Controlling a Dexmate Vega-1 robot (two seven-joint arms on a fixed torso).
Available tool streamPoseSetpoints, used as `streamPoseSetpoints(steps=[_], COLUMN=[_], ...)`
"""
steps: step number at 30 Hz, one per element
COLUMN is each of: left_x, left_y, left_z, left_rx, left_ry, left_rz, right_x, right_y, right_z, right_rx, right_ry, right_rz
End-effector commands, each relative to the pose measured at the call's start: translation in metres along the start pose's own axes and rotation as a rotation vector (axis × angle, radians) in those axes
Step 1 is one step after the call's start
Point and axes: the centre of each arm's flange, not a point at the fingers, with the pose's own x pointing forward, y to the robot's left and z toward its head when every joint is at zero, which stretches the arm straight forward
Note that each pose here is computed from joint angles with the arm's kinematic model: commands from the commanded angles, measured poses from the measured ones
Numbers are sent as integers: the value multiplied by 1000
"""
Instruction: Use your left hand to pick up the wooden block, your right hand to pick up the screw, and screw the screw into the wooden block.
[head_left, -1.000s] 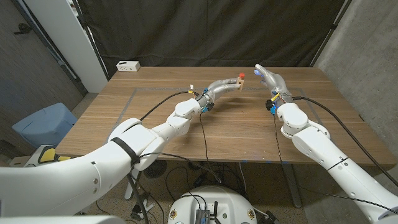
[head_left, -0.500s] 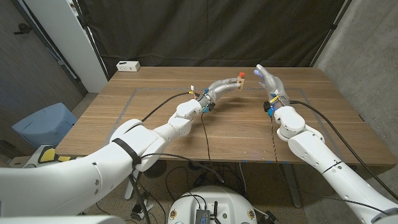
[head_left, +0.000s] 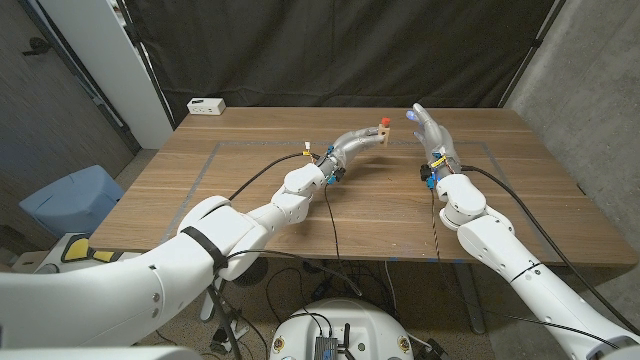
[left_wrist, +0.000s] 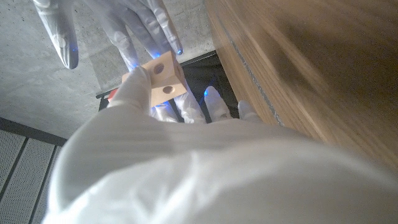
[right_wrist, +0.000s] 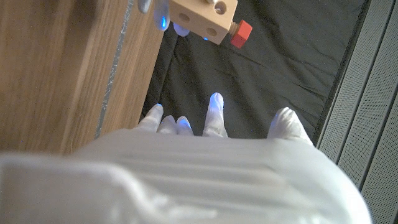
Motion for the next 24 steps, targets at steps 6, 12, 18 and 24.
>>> streamPoseSetpoints(steps=[6,12,18,24], left_x=[-3,-2,-2,-3], left_y=[-2,-5,-9,-12], left_z=[-1,-2,-2,-2], left_rx=[10,5,10,13], left_ry=[-17,-15,-21,-29], left_rz=[21,16,8,-2], right_x=[3,2,0,-2], right_y=[10,14,15,17], right_z=[-6,-7,-10,-11], right_rx=[42,45,50,53], right_ry=[6,8,17,21], right_rz=[26,33,37,38])
